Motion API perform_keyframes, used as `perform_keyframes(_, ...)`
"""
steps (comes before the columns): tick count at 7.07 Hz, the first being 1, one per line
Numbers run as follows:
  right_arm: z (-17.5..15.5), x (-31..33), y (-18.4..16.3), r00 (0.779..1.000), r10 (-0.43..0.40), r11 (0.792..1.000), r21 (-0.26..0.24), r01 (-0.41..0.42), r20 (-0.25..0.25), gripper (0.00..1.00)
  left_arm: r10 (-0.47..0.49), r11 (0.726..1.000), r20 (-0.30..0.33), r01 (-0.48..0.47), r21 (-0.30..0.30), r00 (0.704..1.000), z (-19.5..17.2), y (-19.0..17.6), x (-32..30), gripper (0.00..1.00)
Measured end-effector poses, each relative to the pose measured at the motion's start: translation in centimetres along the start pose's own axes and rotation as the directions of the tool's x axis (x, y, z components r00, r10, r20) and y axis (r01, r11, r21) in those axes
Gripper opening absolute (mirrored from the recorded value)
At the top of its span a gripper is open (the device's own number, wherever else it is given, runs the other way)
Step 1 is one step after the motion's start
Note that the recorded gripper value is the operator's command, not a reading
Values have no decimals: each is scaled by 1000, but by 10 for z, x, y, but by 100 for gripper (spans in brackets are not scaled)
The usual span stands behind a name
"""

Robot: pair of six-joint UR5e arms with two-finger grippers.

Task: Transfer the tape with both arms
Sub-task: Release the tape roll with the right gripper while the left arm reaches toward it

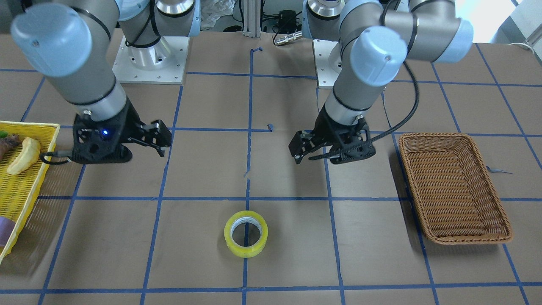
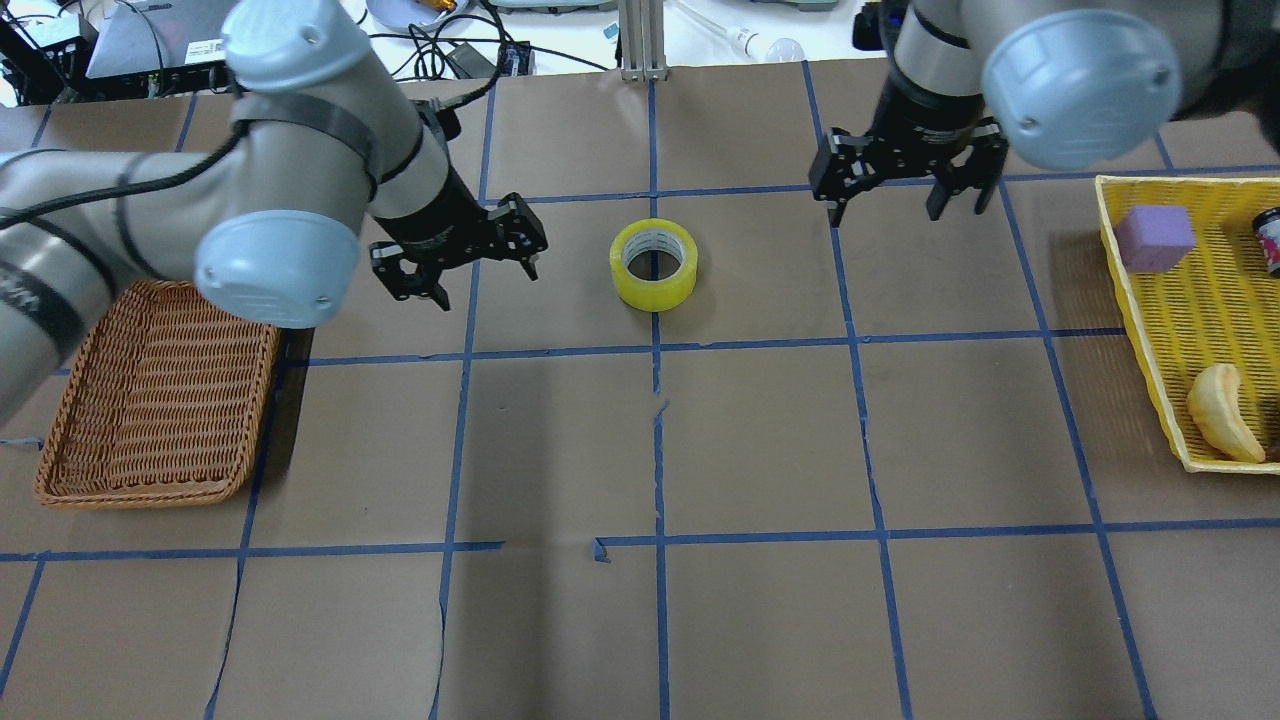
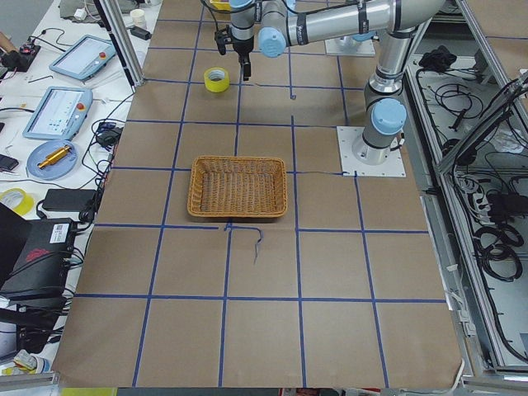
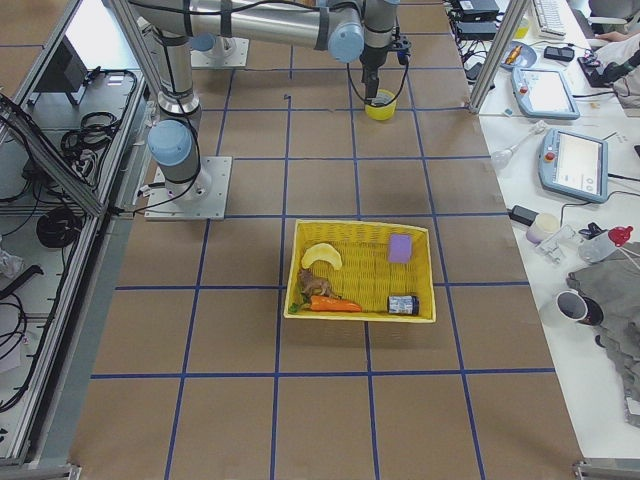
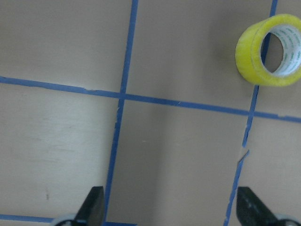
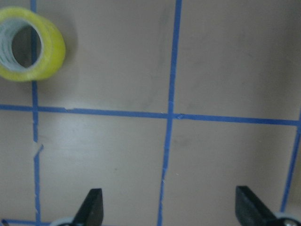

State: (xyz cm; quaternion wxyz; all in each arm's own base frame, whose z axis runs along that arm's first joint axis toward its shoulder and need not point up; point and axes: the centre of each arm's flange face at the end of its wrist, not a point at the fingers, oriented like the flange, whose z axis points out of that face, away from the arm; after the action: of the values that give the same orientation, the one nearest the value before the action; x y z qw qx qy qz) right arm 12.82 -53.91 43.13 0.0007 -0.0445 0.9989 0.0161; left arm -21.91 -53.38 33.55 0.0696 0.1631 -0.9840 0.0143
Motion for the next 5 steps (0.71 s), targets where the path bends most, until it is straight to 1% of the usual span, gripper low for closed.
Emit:
perform_keyframes(1,-14,21,25,999,-43,998,-37,43,-20,100,-70,997,-24,71,27,997,44,-5,27,100)
perform_keyframes(2,-23,31,39,997,-65,996,-59,64,-29,100,-137,990,-65,140,34,988,76,-10,47,96)
perform_keyframes(3,-29,32,46,998,-62,996,-61,60,-28,100,-200,979,-103,203,14,974,98,-17,62,81)
perform_keyframes(4,-32,29,48,1000,-11,999,-53,10,-20,100,-241,970,-121,242,-3,963,114,-27,72,68)
perform_keyframes(5,-35,22,48,997,71,997,-32,-71,-5,100,-260,965,-124,260,-15,958,128,-36,79,66)
